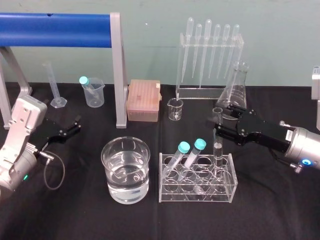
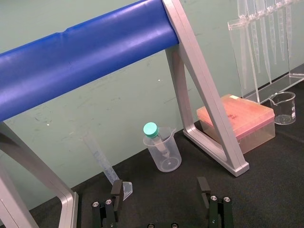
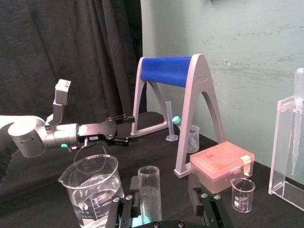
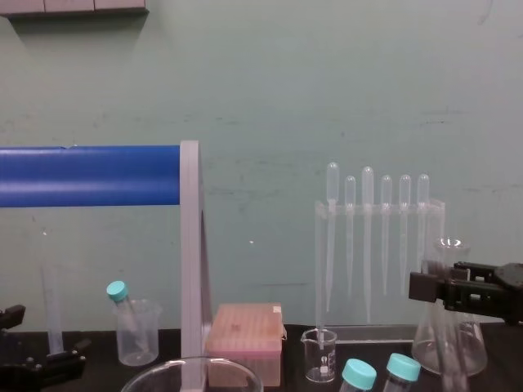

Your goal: Hold the test tube with one hand and immerse one end into the beaker, then return it to the test tube rack.

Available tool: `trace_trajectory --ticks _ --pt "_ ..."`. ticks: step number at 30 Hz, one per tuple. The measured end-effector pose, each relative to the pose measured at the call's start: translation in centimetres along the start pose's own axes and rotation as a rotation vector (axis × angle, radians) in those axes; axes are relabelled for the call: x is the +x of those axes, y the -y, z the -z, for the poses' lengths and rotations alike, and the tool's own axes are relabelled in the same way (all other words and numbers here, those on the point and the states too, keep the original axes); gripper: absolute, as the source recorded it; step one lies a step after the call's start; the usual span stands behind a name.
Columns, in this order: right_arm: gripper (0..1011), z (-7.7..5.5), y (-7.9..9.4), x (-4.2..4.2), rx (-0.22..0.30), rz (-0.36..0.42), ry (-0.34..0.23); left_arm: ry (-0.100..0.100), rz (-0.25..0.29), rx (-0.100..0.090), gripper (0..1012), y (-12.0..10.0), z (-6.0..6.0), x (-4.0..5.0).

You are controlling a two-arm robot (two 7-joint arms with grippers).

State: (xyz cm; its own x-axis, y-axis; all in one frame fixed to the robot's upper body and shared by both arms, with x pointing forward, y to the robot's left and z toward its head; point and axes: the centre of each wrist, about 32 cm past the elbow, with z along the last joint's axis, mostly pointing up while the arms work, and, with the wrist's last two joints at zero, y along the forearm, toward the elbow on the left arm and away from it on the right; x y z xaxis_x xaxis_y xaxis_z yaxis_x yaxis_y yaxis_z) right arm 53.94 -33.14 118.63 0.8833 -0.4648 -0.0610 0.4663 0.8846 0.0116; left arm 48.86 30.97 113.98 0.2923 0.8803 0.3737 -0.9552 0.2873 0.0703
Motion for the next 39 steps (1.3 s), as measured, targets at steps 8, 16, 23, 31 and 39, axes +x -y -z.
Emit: trace_trajectory --ticks 8,16,23,31,39 --pt "892 0.0 0.0 -0.02 0.001 0.0 0.0 0.0 0.0 0.0 1000 0.0 0.0 0.0" --pt "1000 0.0 0.0 -0.02 0.001 0.0 0.0 0.0 0.0 0.0 1000 0.0 0.0 0.0" --pt "1000 -4.0 0.9 -0.28 0.17 0.075 0.18 0.0 0.0 0.0 1000 0.0 0.0 0.0" --pt "1000 -7.8 4.1 -1.61 0.15 0.426 0.367 0.0 0.0 0.0 1000 0.0 0.0 0.0" --pt "1000 -4.2 3.9 -1.77 -0.215 0.586 0.186 0.0 0.0 0.0 1000 0.0 0.0 0.0"
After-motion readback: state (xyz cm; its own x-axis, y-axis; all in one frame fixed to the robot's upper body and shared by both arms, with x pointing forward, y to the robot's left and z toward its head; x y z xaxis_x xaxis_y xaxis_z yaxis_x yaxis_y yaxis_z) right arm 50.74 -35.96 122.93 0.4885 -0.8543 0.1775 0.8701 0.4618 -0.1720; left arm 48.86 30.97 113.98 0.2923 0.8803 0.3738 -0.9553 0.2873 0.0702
